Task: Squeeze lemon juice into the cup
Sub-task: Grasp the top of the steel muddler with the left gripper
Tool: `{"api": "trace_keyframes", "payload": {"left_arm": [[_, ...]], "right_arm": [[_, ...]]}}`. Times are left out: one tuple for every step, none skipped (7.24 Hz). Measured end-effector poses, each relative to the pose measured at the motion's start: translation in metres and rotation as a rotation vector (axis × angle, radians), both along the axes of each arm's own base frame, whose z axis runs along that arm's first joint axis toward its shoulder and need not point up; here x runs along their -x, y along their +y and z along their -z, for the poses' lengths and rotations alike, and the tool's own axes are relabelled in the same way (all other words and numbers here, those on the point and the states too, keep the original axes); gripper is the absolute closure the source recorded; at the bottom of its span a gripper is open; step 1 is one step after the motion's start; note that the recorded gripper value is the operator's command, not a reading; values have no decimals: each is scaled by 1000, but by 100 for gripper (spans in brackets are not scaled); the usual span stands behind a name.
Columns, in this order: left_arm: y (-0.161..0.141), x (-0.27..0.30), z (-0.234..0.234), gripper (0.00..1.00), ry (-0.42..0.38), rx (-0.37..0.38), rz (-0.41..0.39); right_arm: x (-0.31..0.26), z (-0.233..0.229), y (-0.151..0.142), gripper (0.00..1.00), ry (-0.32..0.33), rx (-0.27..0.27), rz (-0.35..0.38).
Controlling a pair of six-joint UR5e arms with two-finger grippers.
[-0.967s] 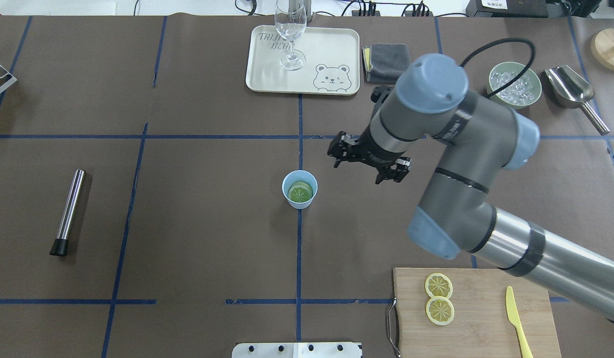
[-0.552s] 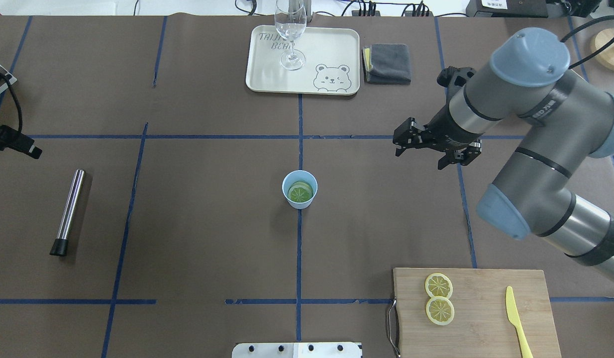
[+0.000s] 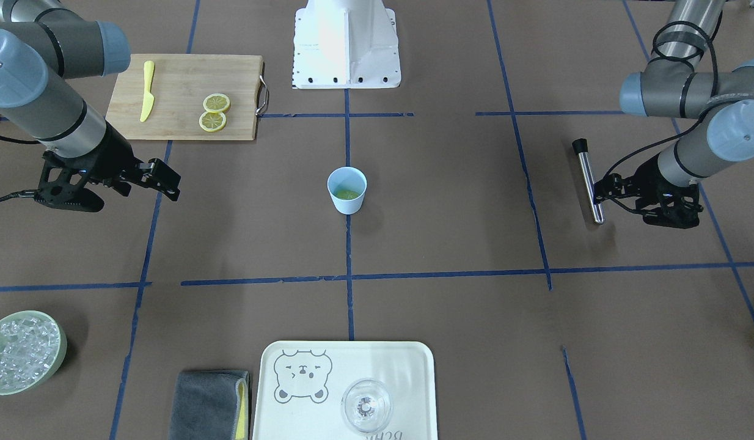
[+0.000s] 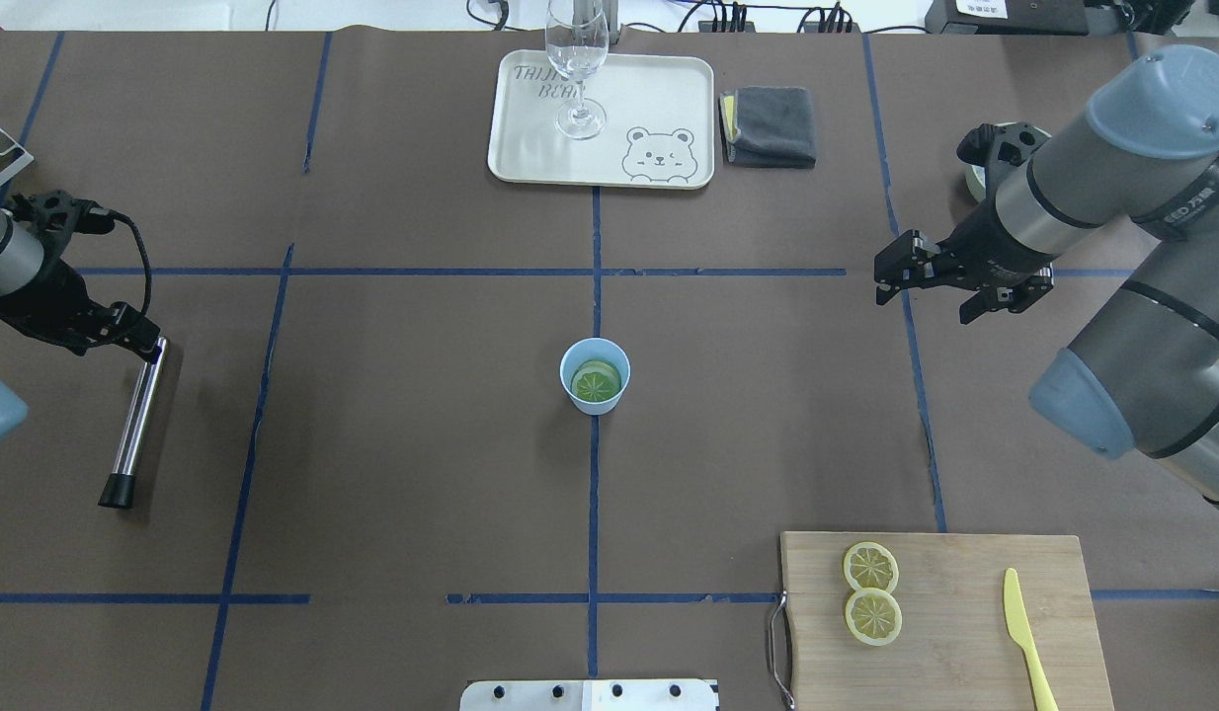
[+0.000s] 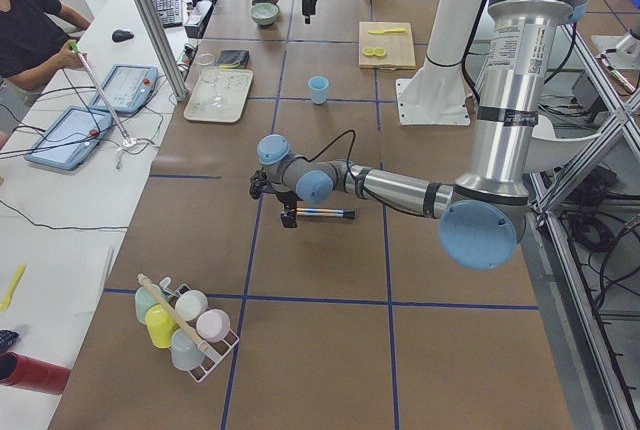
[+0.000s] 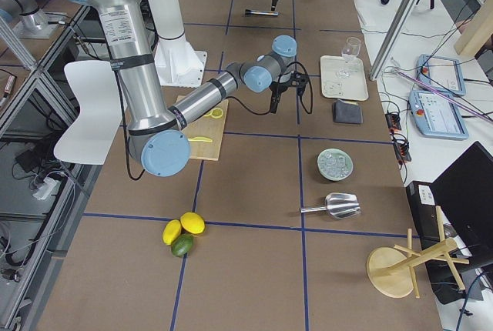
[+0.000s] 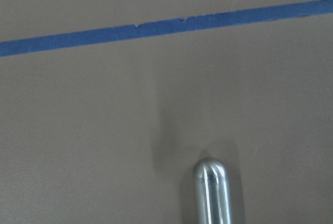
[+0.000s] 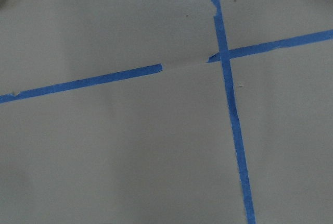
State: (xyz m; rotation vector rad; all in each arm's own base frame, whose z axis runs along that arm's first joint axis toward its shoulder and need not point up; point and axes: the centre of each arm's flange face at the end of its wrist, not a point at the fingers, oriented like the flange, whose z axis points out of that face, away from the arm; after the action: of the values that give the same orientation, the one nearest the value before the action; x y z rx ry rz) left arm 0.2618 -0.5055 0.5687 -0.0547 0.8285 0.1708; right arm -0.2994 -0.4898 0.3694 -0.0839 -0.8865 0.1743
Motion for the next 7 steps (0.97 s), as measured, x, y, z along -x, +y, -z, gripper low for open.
{"api": "trace_keyframes", "payload": {"left_arm": [[-1,-5,-5,14,-8,9,-2],[-2,-7,-6,14,-11,11,-4],[-2,-10,-6,14,-11,9,-8],[-2,-16,-3,23,-9,5,-17],[-1,-23,0,35,-6,0,-28],[0,-27,2,71,-5,-3,-35],[1,-29,2,100,-5,-3,-39]], "right_arm": [[-2,-3,0,0,3,-2,3],[-2,-4,0,0,5,-2,4],[-3,-5,1,0,6,-2,4],[-3,-6,1,0,6,-1,4],[-3,-6,1,0,6,-1,4],[-3,-6,1,0,7,0,4],[-3,-7,1,0,7,0,4]]}}
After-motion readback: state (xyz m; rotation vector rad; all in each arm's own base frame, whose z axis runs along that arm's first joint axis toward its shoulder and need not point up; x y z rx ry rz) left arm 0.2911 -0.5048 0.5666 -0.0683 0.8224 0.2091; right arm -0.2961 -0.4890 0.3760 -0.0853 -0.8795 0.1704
